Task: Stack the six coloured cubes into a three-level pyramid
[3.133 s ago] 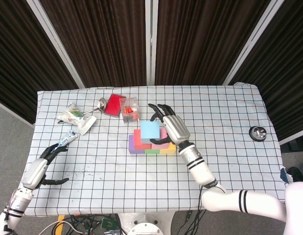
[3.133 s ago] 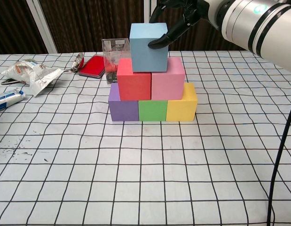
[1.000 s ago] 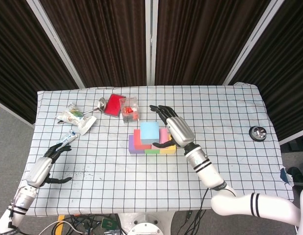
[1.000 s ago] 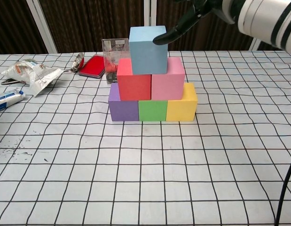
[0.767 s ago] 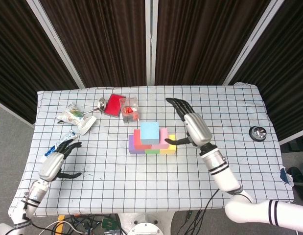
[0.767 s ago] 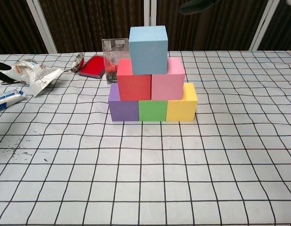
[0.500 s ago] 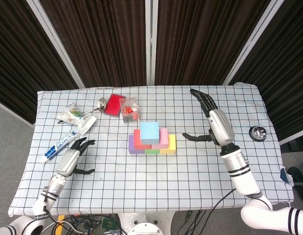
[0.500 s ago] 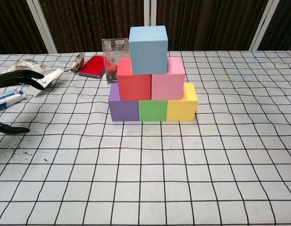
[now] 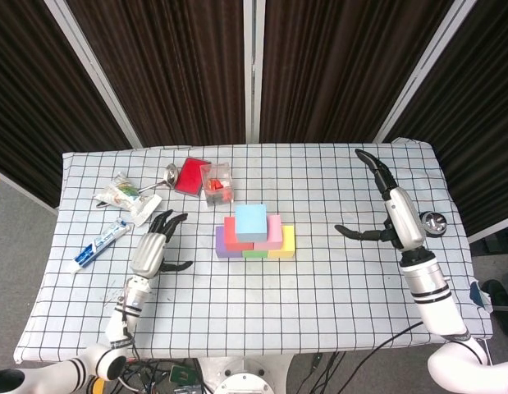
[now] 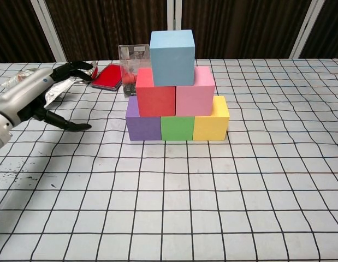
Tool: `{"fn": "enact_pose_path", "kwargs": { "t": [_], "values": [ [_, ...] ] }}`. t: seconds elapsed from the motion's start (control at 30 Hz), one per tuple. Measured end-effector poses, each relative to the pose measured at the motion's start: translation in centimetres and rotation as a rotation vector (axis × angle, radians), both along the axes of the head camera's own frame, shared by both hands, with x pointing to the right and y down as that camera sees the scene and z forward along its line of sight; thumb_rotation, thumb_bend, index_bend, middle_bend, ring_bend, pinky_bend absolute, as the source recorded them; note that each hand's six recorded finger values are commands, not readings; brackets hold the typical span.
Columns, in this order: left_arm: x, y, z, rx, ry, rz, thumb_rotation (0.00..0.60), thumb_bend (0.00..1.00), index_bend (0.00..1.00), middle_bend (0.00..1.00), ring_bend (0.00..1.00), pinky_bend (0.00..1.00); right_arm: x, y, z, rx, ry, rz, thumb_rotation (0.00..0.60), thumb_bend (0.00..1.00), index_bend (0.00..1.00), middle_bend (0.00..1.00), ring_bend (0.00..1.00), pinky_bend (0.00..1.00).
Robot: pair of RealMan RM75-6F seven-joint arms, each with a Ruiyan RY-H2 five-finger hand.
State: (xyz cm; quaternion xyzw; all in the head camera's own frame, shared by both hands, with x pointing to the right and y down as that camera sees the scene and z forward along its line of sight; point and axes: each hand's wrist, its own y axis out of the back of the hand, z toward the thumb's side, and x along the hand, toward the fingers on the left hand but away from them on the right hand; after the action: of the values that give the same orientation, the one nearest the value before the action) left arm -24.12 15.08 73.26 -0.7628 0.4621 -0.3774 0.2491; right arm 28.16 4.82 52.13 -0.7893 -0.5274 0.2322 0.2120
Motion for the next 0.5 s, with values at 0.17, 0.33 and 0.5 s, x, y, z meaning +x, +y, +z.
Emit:
{"fn": "enact_pose_path", "kwargs": {
  "t": [0.17,0.33,0.5],
  "values": [
    [1.6,-0.5,0.7,0.024,0.006,-0.028,0.600,0.00,0.11,0.19,0.01,0.07,0.7,0.0,0.1,-0.004,-0.001,0.004,0.600,0.00,0.00,0.04,0.00,0.00],
    [2.6,-0.9,1.2,0.044,0.006,-0.048,0.600,0.00,0.11,0.19,0.01,0.07,0.9,0.2,0.3,-0.010,-0.001,-0.002,0.600,0.00,0.00,0.04,0.00,0.00],
    [3.3,-1.3,1.8,0.060,-0.007,-0.048,0.600,0.00,0.11,0.19,0.01,0.07,0.8,0.3,0.6,-0.016,-0.001,-0.003,0.600,0.00,0.00,0.04,0.00,0.00]
  ]
}}
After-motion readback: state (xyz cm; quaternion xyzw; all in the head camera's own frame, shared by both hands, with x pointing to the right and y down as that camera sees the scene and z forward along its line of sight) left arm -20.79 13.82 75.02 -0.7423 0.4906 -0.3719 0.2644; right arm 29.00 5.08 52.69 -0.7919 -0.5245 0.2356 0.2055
